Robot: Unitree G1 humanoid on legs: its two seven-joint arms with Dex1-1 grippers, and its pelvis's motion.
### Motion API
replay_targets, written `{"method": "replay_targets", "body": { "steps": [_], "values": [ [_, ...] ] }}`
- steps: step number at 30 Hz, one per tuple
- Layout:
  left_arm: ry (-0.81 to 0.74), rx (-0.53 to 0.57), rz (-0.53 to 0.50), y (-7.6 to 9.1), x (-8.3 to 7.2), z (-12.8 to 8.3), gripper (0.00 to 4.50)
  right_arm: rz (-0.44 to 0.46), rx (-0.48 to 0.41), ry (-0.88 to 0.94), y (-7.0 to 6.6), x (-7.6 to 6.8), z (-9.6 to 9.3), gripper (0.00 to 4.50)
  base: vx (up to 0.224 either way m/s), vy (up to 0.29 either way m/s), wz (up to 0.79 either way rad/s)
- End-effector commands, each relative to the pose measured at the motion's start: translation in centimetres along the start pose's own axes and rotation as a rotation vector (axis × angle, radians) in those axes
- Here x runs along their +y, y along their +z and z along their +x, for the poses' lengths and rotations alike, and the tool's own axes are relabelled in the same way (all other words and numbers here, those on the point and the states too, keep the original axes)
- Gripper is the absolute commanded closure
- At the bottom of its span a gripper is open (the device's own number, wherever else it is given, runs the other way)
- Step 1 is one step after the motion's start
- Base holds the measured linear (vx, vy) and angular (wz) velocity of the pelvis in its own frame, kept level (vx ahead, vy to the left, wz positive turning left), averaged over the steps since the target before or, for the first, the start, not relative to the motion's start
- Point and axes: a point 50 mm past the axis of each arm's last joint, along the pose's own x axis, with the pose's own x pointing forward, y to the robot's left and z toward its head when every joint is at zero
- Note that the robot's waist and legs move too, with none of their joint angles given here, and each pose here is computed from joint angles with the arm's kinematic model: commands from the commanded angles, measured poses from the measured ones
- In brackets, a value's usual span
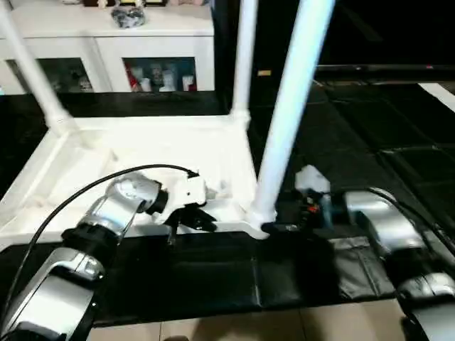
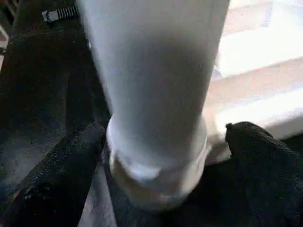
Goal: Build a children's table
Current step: Rotate leg to tighten
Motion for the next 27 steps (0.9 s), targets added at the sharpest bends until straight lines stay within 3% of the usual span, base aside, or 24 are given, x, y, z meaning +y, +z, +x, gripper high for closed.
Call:
{"method": "replay_targets", "body": {
  "steps": [1,19,27],
  "values": [
    [-0.089,0.034,0.078,0.8,-0.3,0.9,4.5,-0.007,-0.004,0.025,0.6,-0.2,0.1,0.19,0.0,0.0,0.0],
    [-0.104,0.059,0.1,0.5,-0.3,0.8,4.5,0.016,0.006,0.126,0.6,-0.2,0.8,1.66,0.0,0.0,0.0],
    [-0.065,0.036,0.059,0.4,0.0,0.7,4.5,0.038,-0.015,0.139,0.3,0.0,1.3,1.75,0.0,0.0,0.0]
  ]
}}
